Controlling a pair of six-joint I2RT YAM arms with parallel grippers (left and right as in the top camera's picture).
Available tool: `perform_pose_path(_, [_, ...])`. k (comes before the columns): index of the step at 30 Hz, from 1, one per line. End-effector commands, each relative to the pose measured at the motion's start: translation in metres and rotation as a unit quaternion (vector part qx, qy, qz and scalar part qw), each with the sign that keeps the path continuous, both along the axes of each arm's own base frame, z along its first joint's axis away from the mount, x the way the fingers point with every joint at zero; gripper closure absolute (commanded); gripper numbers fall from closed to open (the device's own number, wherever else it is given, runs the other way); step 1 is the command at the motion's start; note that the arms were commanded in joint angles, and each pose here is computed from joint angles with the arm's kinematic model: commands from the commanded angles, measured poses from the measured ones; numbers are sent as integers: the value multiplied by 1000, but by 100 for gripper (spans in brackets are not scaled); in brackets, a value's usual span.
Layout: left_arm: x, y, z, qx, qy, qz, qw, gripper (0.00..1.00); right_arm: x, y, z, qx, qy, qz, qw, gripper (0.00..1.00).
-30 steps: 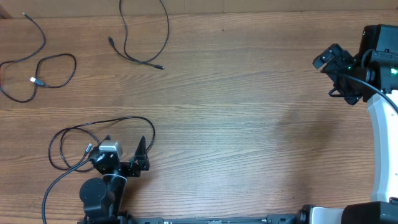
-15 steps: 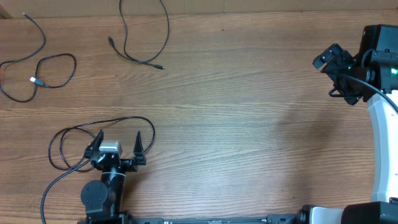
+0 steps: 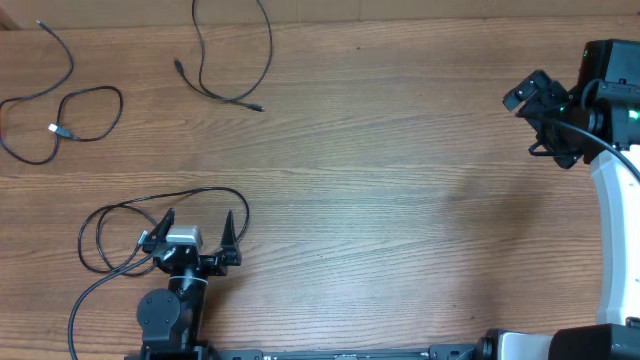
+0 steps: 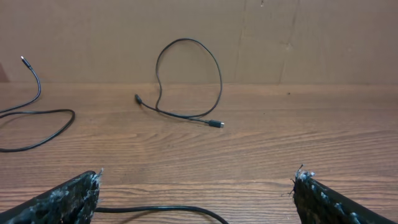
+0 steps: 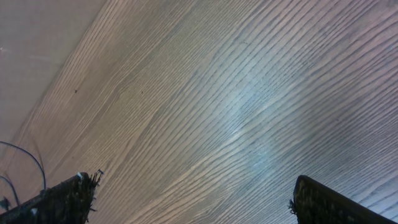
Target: Untangle cables
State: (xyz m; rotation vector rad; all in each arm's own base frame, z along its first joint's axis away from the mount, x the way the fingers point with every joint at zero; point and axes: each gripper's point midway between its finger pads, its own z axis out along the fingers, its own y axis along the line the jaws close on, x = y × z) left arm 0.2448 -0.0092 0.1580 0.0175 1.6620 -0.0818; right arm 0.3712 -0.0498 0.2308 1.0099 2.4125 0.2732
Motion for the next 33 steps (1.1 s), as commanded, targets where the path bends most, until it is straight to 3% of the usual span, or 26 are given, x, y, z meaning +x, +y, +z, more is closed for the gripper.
perform_pose_path(1, [0, 1, -1, 7, -4, 4, 1000, 0, 3, -2, 8, -9, -10, -1, 1000, 0])
perform_pose_path(21, [0, 1, -1, 7, -4, 4, 1000, 0, -9, -1, 6, -7, 4, -2, 1000, 0])
perform_pose_path(27, [0, 1, -1, 7, -4, 4, 1000, 0, -16, 16, 26, -86, -83, 10, 993, 0])
perform_pose_path(33, [0, 1, -1, 7, -4, 4, 1000, 1, -58, 25, 14, -108, -204, 19, 973, 0])
